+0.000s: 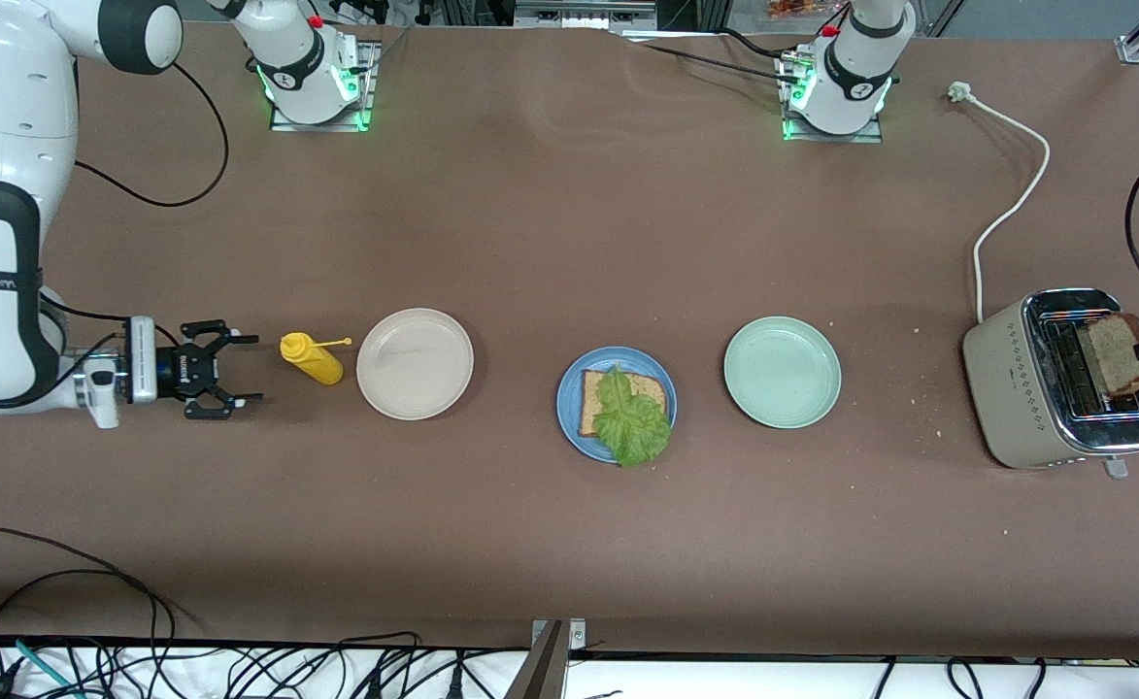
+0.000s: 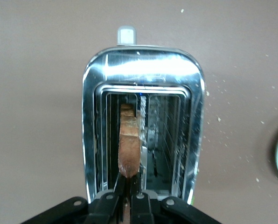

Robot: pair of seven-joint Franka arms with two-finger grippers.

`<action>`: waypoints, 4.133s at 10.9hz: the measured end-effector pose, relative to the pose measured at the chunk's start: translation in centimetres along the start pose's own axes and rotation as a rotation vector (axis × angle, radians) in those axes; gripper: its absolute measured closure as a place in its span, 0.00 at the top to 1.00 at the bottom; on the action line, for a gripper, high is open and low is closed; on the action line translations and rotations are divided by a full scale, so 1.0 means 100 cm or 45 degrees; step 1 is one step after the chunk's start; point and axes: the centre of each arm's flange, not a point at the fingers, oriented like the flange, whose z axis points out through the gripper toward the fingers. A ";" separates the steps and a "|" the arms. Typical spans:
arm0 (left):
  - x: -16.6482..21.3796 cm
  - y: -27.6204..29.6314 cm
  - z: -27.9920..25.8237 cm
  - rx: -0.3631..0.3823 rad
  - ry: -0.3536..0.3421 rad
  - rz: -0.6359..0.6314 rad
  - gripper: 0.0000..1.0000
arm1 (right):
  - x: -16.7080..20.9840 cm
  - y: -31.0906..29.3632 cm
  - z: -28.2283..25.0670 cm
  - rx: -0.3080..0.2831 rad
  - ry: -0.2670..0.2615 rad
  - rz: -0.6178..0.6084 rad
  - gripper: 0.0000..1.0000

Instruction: Make sandwich in blue plate with both arms

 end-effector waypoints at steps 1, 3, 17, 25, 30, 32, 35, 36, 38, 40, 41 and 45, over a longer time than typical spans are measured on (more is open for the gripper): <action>-0.008 0.002 -0.017 -0.007 -0.007 0.003 0.07 | 0.001 -0.001 -0.014 -0.001 -0.043 0.045 1.00; -0.027 0.008 -0.058 -0.020 -0.015 0.010 0.07 | 0.023 0.002 -0.042 0.001 -0.144 0.146 1.00; -0.009 0.182 -0.081 -0.304 -0.105 0.173 0.07 | 0.232 -0.017 -0.124 -0.043 -0.780 1.029 1.00; 0.000 0.428 0.020 -0.672 -0.291 0.251 0.07 | 0.331 -0.095 -0.086 -0.749 -1.101 1.679 1.00; -0.007 0.536 0.080 -0.885 -0.273 0.198 0.07 | 0.391 -0.153 -0.107 -0.949 -1.016 1.872 1.00; -0.003 0.554 0.107 -0.893 -0.228 0.158 0.07 | 0.403 -0.159 -0.119 -1.000 -1.037 1.880 1.00; -0.001 0.571 0.135 -0.867 -0.169 0.133 0.07 | 0.404 -0.155 -0.126 -1.029 -1.027 1.898 1.00; 0.001 0.573 0.143 -0.860 -0.154 0.122 0.07 | 0.400 -0.151 -0.127 -1.027 -1.029 1.907 1.00; 0.003 0.573 0.155 -0.860 -0.154 0.100 0.07 | 0.394 -0.145 -0.127 -1.023 -1.035 1.920 1.00; 0.007 0.566 0.159 -0.851 -0.152 0.086 0.10 | 0.393 -0.145 -0.134 -1.038 -1.023 1.933 1.00; 0.011 0.560 0.163 -0.846 -0.151 0.074 0.20 | 0.394 -0.146 -0.137 -1.044 -1.017 1.934 1.00; 0.032 0.511 0.200 -0.808 -0.125 0.114 0.72 | 0.414 -0.148 -0.149 -1.118 -0.963 1.935 1.00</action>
